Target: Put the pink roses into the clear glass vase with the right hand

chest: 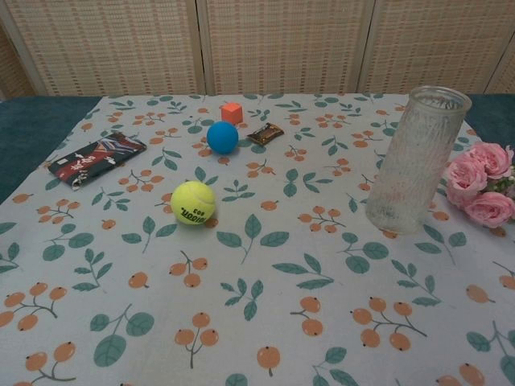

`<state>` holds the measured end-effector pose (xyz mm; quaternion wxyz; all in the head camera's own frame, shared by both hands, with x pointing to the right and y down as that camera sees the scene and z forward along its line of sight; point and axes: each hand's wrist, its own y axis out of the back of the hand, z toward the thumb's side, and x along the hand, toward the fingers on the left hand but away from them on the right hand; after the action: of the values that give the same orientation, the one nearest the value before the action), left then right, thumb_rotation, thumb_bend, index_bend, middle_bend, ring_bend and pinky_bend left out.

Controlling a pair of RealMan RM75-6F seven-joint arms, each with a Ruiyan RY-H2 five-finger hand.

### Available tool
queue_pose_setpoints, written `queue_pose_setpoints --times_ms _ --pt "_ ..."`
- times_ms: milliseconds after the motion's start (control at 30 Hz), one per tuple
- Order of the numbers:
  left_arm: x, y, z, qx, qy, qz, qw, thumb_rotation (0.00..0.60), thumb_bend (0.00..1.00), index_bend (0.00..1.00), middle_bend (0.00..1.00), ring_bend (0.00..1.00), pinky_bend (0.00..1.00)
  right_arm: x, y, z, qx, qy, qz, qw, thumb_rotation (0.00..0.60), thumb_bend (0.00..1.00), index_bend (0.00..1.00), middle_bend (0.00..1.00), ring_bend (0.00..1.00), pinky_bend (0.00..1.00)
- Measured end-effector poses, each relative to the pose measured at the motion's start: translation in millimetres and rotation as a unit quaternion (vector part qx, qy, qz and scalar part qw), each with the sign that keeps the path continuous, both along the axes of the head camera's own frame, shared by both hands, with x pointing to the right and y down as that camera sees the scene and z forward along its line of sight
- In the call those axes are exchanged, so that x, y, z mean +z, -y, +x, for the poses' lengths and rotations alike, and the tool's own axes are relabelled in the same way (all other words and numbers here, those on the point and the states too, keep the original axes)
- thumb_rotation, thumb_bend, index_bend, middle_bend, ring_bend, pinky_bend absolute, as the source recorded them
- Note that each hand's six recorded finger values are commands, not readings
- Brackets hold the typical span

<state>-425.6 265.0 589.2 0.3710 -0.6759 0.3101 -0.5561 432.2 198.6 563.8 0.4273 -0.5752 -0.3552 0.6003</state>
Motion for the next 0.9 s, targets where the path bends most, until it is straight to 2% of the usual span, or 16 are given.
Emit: queue_pose_setpoints --times_ms 133,233,400,500,667,900 --pt "0 0 0 0.0 0.0 0.0 1.0 0.6 0.64 0.12 0.12 0.15 0.42 0 0 0 0.007 0.008 0.002 0.9999 0.6 0.02 0.09 0.25 0.11 0.32" --pt "0 0 0 -0.001 -0.001 0.0 1.0 0.6 0.64 0.12 0.12 0.15 0.42 1 1 0 0.014 0.014 0.001 0.9998 0.6 0.02 0.1 0.28 0.15 0.41" --pt "1 0 0 0.0 -0.002 -0.001 1.0 0.6 0.64 0.12 0.12 0.15 0.42 5 5 4 0.019 0.0 -0.005 0.9998 0.6 0.02 0.13 0.61 0.52 0.76" --pt "2 -1 1 0.002 -0.002 -0.004 1.0 0.6 0.64 0.12 0.12 0.15 0.42 13 9 9 0.029 -0.018 -0.02 0.9992 0.6 0.02 0.13 0.72 0.62 0.87" --pt "1 -1 2 0.004 -0.004 -0.003 1.0 0.6 0.64 0.12 0.12 0.15 0.42 40 24 15 0.054 -0.032 -0.052 0.9967 0.6 0.02 0.14 0.84 0.73 0.97" --pt "0 0 -2 -0.006 -0.001 -0.003 1.0 0.6 0.64 0.12 0.12 0.15 0.42 87 47 11 0.057 -0.01 -0.103 0.993 0.6 0.02 0.14 0.88 0.77 1.0"
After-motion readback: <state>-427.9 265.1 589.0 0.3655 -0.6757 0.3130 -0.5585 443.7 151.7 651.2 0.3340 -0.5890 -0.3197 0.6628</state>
